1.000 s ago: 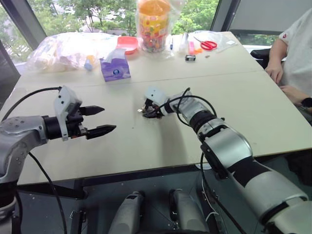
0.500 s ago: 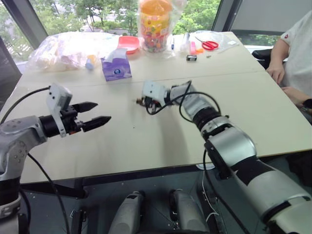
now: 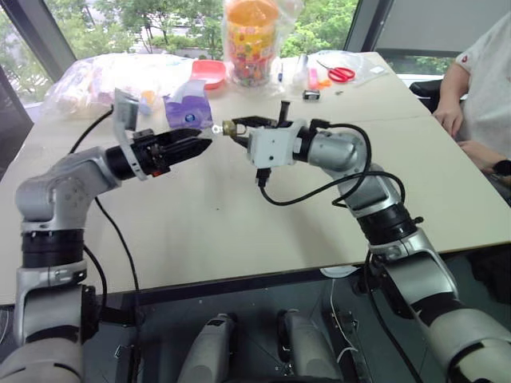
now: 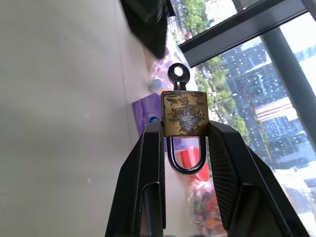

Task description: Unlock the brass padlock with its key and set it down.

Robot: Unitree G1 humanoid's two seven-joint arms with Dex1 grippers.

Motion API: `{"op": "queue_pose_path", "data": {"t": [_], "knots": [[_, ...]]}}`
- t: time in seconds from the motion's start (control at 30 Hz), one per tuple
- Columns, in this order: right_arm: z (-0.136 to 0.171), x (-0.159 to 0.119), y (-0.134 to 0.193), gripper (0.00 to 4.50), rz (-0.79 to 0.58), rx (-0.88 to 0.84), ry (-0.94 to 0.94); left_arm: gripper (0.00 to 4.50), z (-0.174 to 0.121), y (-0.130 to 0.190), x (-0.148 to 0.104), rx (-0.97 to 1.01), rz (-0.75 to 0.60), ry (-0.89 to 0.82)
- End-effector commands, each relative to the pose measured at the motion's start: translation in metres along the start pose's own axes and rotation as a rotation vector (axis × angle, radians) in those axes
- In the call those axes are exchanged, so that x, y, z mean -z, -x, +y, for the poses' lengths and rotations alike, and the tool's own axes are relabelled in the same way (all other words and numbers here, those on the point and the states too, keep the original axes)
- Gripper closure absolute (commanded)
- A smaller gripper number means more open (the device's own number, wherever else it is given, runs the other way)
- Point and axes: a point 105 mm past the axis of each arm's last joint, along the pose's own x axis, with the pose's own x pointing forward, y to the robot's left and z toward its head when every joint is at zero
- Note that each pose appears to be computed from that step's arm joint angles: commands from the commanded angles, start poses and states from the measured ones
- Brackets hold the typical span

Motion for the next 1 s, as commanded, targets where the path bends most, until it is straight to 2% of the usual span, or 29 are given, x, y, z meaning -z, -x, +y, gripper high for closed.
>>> {"op": "queue_pose_path", "data": {"t": [0.03, 0.2, 0.23, 0.27, 0.33, 0.7, 0.73, 0.83, 1.0], "knots": [[-0.012, -0.012, 0.003, 3.84, -0.017, 0.055, 0.039, 1.41, 0.001, -0.007, -0.012, 0.022, -0.018, -0.051], [-0.012, -0.011, 0.004, 3.84, -0.003, 0.057, 0.051, 1.41, 0.004, -0.011, -0.023, 0.042, -0.082, -0.031], [-0.012, -0.011, 0.004, 3.84, -0.001, 0.057, 0.051, 1.94, 0.004, -0.011, -0.023, 0.043, -0.083, -0.030], [-0.012, -0.011, 0.004, 3.84, 0.002, 0.057, 0.051, 2.19, 0.004, -0.011, -0.023, 0.044, -0.082, -0.029], [-0.011, -0.010, 0.005, 3.84, 0.007, 0.054, 0.049, 2.99, 0.002, -0.012, -0.022, 0.060, -0.082, -0.022], [-0.008, -0.010, 0.003, 3.84, 0.007, 0.042, 0.050, 2.99, 0.001, -0.016, -0.022, 0.065, -0.091, -0.021], [-0.008, -0.010, 0.003, 3.84, 0.007, 0.043, 0.051, 3.52, 0.001, -0.016, -0.022, 0.066, -0.091, -0.021], [-0.008, -0.012, 0.002, 3.84, 0.003, 0.045, 0.051, 4.46, 0.002, -0.018, -0.021, 0.066, -0.081, -0.025], [-0.006, -0.013, 0.001, 3.84, 0.000, 0.039, 0.053, 4.46, 0.002, -0.022, -0.020, 0.071, -0.073, -0.033]]}}
